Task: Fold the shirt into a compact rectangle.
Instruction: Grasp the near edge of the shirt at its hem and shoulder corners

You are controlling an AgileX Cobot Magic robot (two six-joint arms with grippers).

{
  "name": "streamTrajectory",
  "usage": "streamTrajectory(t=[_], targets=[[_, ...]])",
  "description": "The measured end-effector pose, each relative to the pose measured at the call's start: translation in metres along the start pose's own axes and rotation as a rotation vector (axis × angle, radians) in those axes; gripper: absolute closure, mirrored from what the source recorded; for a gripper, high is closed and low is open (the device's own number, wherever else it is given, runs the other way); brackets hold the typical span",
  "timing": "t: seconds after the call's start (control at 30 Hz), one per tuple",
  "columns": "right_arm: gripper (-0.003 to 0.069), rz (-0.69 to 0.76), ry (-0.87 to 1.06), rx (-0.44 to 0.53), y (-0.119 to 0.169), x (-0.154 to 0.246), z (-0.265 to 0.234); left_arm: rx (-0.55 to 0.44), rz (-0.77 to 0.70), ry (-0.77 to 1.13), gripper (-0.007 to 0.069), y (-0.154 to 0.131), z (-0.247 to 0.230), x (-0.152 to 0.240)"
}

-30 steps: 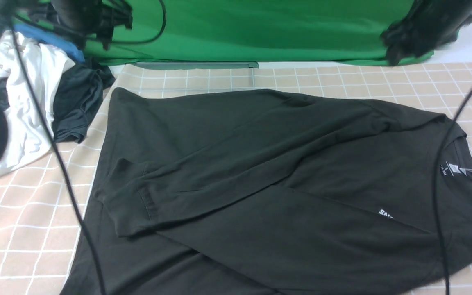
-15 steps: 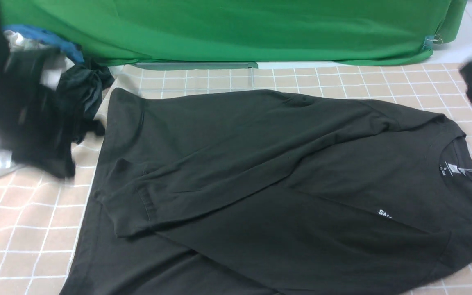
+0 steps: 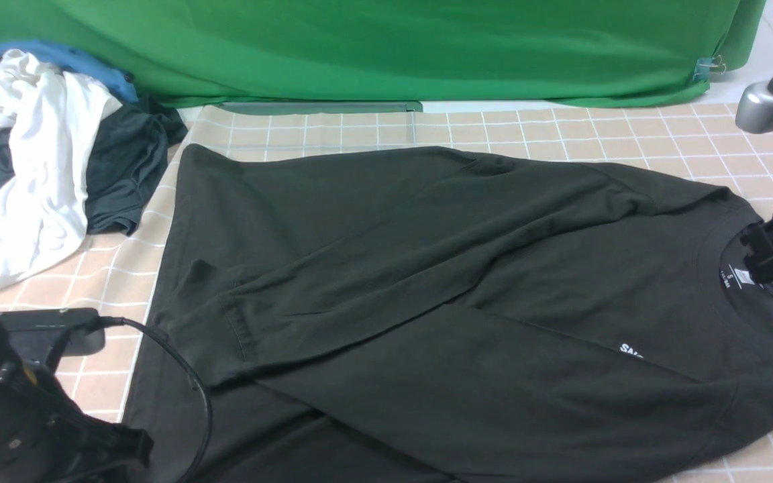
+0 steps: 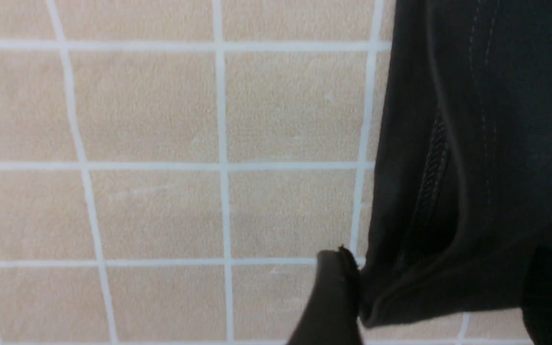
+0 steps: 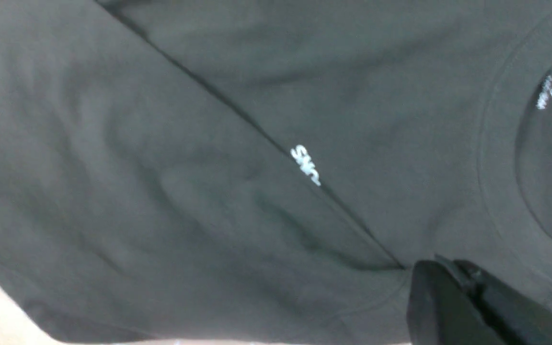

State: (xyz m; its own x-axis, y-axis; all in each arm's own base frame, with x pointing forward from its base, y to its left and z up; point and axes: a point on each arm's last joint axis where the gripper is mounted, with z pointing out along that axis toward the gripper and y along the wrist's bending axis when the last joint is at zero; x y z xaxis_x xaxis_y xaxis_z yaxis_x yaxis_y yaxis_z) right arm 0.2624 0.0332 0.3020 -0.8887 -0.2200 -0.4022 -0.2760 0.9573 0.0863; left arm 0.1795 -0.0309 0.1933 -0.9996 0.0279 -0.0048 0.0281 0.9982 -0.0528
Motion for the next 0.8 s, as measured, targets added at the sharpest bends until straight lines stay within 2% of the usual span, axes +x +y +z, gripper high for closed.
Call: streamTrajectory(t=[0.1,0.17,0.3,0.4,0.53,0.57,0.63,0.8], targets=[[0.0620,0.012,-0.016,-0.034,0.003,-0.001,0.000,0.016,-0.006,0.042,0.0057,-0.002,0.013,-0.007],[0.0620,0.001,-0.026,-0.065,0.006,-0.002,0.000,0.021,-0.015,0.093,0.0048,-0.003,0.023,-0.010],[0.0620,-0.020,-0.035,-0.106,0.010,-0.003,-0.001,0.027,-0.029,0.189,0.0081,-0.004,0.042,-0.013],[0.0620,-0.033,-0.019,-0.123,0.011,-0.002,-0.001,0.011,-0.013,0.254,0.0212,-0.003,0.049,-0.016],[0.0605,-0.048,0.045,-0.151,0.014,0.004,-0.001,0.015,-0.004,0.267,0.0511,-0.004,0.049,-0.018],[0.0589,-0.057,0.064,-0.159,0.015,0.006,-0.001,0.019,0.001,0.260,0.0553,-0.004,0.048,-0.019],[0.0547,-0.073,0.088,-0.171,0.020,0.009,0.001,0.023,0.009,0.250,0.0589,-0.004,0.045,-0.018],[0.0347,-0.191,0.174,-0.215,0.052,0.027,0.021,0.046,0.005,0.194,0.0606,-0.006,0.024,-0.011]])
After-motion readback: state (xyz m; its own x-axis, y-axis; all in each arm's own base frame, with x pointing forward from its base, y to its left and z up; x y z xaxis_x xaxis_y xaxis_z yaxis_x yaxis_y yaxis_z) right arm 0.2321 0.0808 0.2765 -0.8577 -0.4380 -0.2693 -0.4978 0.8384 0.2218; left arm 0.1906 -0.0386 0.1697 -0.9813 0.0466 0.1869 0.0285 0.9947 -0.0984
